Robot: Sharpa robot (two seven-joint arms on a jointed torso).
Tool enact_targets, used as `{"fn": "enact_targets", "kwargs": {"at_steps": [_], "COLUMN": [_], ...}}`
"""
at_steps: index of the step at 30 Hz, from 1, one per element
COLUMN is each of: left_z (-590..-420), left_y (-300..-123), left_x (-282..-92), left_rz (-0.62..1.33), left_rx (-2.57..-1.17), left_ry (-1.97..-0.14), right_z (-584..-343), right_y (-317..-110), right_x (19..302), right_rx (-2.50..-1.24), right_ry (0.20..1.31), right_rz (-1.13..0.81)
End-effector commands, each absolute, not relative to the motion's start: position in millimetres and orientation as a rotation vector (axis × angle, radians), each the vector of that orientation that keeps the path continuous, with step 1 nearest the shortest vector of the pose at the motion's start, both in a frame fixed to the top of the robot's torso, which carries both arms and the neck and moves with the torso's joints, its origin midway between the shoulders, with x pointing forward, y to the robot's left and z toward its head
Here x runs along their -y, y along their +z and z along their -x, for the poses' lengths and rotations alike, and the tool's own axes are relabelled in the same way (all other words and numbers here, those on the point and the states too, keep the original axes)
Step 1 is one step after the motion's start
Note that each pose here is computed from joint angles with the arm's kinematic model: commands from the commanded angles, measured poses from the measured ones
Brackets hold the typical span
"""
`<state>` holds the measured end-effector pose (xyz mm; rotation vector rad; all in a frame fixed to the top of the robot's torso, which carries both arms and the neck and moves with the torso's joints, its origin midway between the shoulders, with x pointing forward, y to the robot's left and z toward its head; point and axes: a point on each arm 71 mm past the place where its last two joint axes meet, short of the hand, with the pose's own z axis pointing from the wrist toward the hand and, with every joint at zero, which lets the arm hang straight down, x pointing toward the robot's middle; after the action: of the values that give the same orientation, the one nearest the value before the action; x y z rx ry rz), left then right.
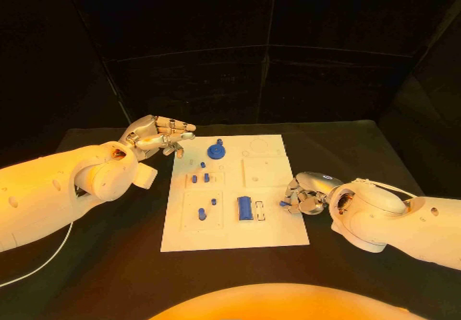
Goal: Assemble the parts on the task board
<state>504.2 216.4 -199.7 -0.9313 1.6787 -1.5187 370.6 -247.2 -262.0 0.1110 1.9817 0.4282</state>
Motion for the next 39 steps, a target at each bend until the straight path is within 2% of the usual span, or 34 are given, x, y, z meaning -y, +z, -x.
{"fn": "enact_targets", "kwargs": {"at_steps": [1,14,25,39], "left_z": [-504.0,-503.6,-503.1,-503.0], "left_y": [-198.4,-198.2,-198.2,-198.2], "left_x": [-215.3,-215.1,-215.0,-214.9], "left_rz": [0.929,0.928,0.929,0.928], "left_rx": [-1.676,-1.677,-1.68,-1.681], "left_ry": [-1.533,-1.535,-1.536,-1.537], "right_z": [-371,-373,-376,-380], "right_y": [-256,-257,-269,-275], "right_x": [245,225,211,204], "right_rx": [-1.911,-1.911,-2.044,-2.078], "right_ry": [0.527,0.618,0.58,0.532], "right_rz": [-0.25,-0.318,-0.29,-0.304]}}
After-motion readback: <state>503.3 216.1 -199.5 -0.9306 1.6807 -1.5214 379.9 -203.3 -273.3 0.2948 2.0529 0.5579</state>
